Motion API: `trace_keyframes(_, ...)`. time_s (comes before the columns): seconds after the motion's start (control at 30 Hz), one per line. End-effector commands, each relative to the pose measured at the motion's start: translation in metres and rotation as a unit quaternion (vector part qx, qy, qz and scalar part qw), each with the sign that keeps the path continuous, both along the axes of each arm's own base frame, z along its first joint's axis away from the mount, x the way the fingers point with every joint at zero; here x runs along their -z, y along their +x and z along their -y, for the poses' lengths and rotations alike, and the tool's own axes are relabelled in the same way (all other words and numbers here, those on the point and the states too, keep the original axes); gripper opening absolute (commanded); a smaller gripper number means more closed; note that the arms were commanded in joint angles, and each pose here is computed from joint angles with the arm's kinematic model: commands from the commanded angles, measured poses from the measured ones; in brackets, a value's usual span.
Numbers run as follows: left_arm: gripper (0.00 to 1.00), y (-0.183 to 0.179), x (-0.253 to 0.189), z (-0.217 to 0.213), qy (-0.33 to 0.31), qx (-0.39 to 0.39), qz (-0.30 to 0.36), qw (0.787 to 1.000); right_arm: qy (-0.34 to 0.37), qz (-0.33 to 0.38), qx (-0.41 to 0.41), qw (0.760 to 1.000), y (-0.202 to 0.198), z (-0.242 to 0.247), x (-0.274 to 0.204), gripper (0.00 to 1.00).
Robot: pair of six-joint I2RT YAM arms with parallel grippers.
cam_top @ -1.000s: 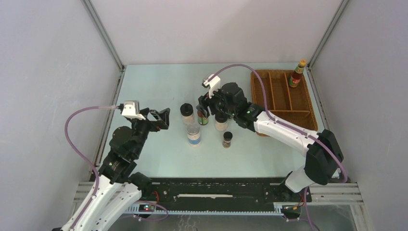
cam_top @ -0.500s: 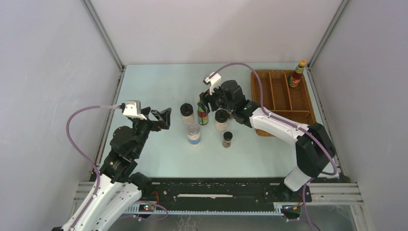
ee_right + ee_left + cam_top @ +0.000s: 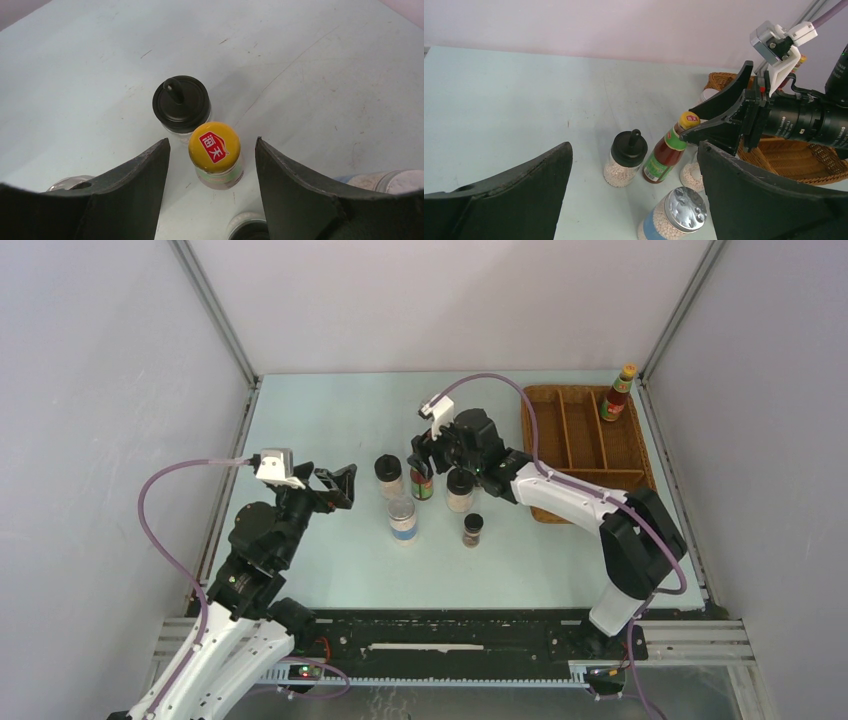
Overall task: Organize the condiment bottles
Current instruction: Pick up the bottle from the center of the board.
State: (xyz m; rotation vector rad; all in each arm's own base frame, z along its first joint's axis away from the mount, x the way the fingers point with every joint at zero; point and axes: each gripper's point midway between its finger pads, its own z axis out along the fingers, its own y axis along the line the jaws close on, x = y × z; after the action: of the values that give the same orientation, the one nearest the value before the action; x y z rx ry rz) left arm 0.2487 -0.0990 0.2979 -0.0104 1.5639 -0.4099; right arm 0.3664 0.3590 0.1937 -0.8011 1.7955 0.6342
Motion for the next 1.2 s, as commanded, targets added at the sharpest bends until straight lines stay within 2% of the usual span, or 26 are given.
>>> trace_keyframes(0.0,1.00,0.001,0.001,0.005,0.007,0.011,0.011,1.000,0.023,0.014,-0.004,1.000,0.008,-0.005,-0.008,0.72)
trace_keyframes(0.43,1.00,0.001,0.002,0.005,0.009,0.013,0.010,1.000,0.021,-0.001,-0.010,1.000,0.014,-0.010,0.006,0.70)
trace_keyframes(0.7,1.00,0.002,0.003,0.006,0.009,0.014,0.010,1.000,0.020,-0.004,-0.014,1.000,0.017,-0.014,0.010,0.66)
trace_keyframes(0.87,1.00,0.002,0.003,0.006,0.009,0.014,0.010,1.000,0.021,-0.005,-0.018,1.000,0.019,-0.016,0.011,0.60)
trace_keyframes(1.17,1.00,0.003,0.003,0.006,0.010,0.014,0.010,1.000,0.021,-0.009,-0.027,0.999,0.020,-0.022,0.008,0.43)
